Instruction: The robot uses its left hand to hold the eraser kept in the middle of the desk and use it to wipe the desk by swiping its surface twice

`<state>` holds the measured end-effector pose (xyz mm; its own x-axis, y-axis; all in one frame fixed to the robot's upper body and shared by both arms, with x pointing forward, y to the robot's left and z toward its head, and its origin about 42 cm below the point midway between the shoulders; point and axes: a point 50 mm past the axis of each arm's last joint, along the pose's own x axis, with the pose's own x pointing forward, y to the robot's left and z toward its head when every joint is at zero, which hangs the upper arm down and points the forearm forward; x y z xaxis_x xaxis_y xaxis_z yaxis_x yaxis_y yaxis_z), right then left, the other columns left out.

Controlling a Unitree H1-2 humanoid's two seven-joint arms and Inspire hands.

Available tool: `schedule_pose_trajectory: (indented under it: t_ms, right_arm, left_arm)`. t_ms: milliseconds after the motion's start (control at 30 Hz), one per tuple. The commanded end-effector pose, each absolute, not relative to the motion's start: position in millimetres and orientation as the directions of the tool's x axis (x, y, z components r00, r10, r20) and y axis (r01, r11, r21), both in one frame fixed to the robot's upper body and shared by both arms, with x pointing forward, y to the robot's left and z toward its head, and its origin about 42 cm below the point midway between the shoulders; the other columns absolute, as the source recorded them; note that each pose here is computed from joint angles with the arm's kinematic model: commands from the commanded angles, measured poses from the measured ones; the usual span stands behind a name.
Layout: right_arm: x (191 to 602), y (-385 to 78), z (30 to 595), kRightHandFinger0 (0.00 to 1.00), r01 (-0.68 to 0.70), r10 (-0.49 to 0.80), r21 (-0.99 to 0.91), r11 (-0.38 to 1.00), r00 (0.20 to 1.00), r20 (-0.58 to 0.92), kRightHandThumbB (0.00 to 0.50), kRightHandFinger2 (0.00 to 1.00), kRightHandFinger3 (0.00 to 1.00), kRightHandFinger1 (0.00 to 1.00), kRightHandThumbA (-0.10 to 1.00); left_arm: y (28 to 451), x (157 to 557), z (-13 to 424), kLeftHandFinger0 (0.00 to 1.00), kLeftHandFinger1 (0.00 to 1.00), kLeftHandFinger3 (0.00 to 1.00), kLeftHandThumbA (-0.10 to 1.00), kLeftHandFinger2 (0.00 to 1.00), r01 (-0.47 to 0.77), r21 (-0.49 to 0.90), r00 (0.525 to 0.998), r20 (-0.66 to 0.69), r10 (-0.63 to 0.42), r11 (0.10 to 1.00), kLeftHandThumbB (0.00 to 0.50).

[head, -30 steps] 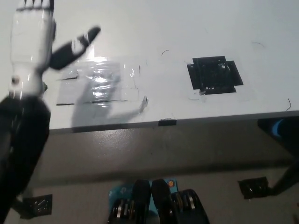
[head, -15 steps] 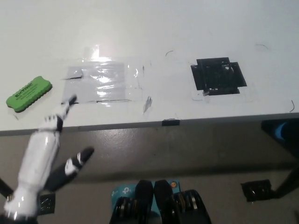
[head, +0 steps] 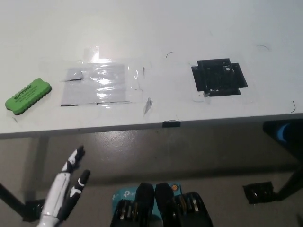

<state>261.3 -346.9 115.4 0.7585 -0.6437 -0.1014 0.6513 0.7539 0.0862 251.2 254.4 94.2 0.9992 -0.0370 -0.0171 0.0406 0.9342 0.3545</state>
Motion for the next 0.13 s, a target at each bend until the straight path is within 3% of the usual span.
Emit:
schedule_pose_trajectory:
  t_ms: [0, 33, 100]
  right_arm:
    - [264.7, -349.0, 122.9, 1.0, 0.654, -0.649, 0.102, 0.749, 0.756, -0.08, 0.0, 1.0, 1.0, 1.0, 1.0]
    - [263.9, -348.5, 122.8, 1.0, 0.646, -0.642, 0.096, 0.757, 0.763, -0.078, 0.0, 1.0, 1.0, 1.0, 1.0]
    - [264.9, -348.9, 125.2, 1.0, 0.646, -0.642, 0.099, 0.757, 0.763, -0.075, 0.0, 1.0, 1.0, 1.0, 1.0]
  left_arm:
    - [266.6, 251.2, 63.6, 1.0, 1.0, 1.0, 1.0, 1.0, 0.012, 0.233, 0.998, -0.066, 0.004, 0.972, 0.213]
    - [269.9, 252.0, 58.6, 1.0, 1.0, 1.0, 1.0, 1.0, 0.012, 0.247, 0.996, -0.086, 0.009, 0.969, 0.184]
    - [273.6, 254.9, 53.0, 1.0, 1.0, 1.0, 1.0, 1.0, 0.007, 0.225, 0.992, -0.121, 0.021, 0.974, 0.173]
